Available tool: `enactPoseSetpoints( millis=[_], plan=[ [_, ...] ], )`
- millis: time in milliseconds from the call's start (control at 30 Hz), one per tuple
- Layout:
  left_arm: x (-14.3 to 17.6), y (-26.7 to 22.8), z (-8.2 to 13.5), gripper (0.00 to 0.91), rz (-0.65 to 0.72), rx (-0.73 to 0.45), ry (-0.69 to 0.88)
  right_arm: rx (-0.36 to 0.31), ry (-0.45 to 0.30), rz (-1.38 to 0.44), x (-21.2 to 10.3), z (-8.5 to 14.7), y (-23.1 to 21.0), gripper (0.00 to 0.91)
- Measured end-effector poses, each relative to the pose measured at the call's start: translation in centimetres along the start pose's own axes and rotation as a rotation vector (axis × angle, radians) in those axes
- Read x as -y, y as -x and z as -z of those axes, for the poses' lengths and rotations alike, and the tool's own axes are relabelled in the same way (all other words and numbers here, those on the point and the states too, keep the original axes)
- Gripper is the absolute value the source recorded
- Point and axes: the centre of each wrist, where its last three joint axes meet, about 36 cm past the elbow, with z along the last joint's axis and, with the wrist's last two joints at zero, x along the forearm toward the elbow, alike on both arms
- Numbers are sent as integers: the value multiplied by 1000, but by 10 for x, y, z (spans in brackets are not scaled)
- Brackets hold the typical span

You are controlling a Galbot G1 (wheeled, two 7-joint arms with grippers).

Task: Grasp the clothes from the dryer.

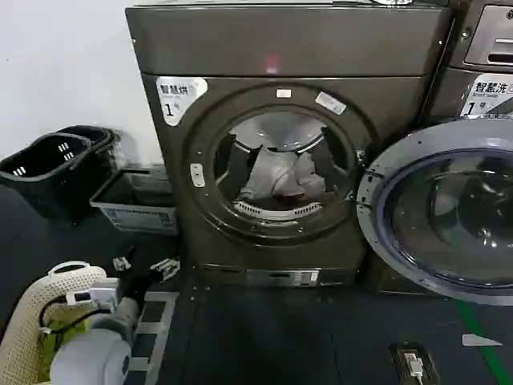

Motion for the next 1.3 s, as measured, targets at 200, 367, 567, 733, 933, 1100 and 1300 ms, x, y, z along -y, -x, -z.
enactPoseSetpoints(
  millis=[200,367,567,733,933,1100,1300],
  plan=[
    [0,1,0,907,-3,1,2,32,12,-10,-2,-8,0,907],
    [3,0,-2,907,-10,-6,3,39,24,-19,-6,-11,-1,907],
    [3,-1,-2,907,-11,-5,2,43,34,-25,-9,-15,-2,907],
    [4,0,-1,907,-10,-3,1,49,36,-34,-9,-15,-3,907],
    [4,1,-1,907,-13,-2,-1,45,38,-47,-7,-17,-3,907],
    [4,1,-2,907,-14,-7,-2,44,39,-53,-7,-17,-3,907],
    [5,3,-3,907,-15,-12,-3,39,36,-68,-5,-20,-3,907]
  ],
)
